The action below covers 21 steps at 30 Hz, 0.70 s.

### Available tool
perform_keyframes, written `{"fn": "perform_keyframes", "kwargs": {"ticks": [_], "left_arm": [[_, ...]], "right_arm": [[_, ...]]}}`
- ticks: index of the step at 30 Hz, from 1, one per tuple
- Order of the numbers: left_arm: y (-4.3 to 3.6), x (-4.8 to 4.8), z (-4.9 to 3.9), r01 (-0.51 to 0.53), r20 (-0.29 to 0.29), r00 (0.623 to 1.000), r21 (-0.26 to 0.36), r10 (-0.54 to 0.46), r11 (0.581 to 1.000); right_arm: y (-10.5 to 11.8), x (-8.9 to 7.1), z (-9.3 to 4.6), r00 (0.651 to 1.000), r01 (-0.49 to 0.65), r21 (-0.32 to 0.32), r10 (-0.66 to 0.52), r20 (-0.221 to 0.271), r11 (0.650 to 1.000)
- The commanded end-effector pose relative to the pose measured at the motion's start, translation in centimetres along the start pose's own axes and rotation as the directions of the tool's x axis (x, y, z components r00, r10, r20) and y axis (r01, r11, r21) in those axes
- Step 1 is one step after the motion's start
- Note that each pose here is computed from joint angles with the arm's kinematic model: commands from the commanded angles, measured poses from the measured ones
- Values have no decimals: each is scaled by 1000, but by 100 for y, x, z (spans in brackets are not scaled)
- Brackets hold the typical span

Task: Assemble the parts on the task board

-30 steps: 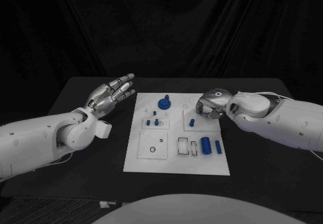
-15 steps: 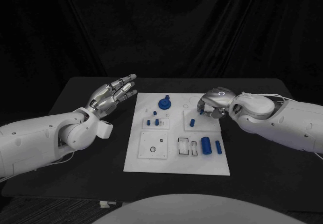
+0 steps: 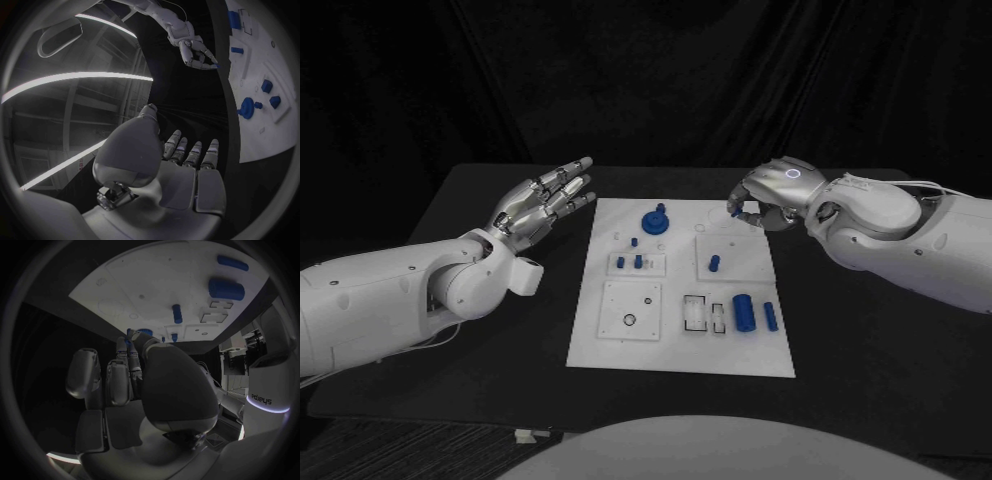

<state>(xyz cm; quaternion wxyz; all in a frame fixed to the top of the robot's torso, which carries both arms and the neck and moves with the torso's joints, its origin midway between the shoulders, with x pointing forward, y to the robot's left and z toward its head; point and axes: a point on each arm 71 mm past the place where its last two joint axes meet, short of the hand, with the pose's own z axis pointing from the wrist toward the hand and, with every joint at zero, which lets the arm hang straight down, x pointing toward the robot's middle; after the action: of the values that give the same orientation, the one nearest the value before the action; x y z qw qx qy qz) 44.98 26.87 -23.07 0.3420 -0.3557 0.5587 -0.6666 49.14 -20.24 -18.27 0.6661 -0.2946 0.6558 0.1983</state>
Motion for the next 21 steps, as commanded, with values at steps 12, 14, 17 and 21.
{"fn": "perform_keyframes", "kwargs": {"ticks": [12, 14, 17, 21], "left_arm": [[-144, 77, 15, -23, 21, 1000, 211, 19, 977], [-146, 86, 24, -31, 28, 999, 218, 26, 975], [-149, 99, 36, -41, 36, 999, 229, 33, 972], [-154, 107, 41, -48, 42, 998, 240, 39, 970]], "right_arm": [[840, -282, 102, 996, -7, -140, -7, -94, 990], [951, -299, 147, 995, 0, -170, -16, -96, 985], [1088, -304, 217, 995, 10, -207, -30, -95, 978], [1238, -279, 308, 994, 14, -245, -40, -103, 969]]}}
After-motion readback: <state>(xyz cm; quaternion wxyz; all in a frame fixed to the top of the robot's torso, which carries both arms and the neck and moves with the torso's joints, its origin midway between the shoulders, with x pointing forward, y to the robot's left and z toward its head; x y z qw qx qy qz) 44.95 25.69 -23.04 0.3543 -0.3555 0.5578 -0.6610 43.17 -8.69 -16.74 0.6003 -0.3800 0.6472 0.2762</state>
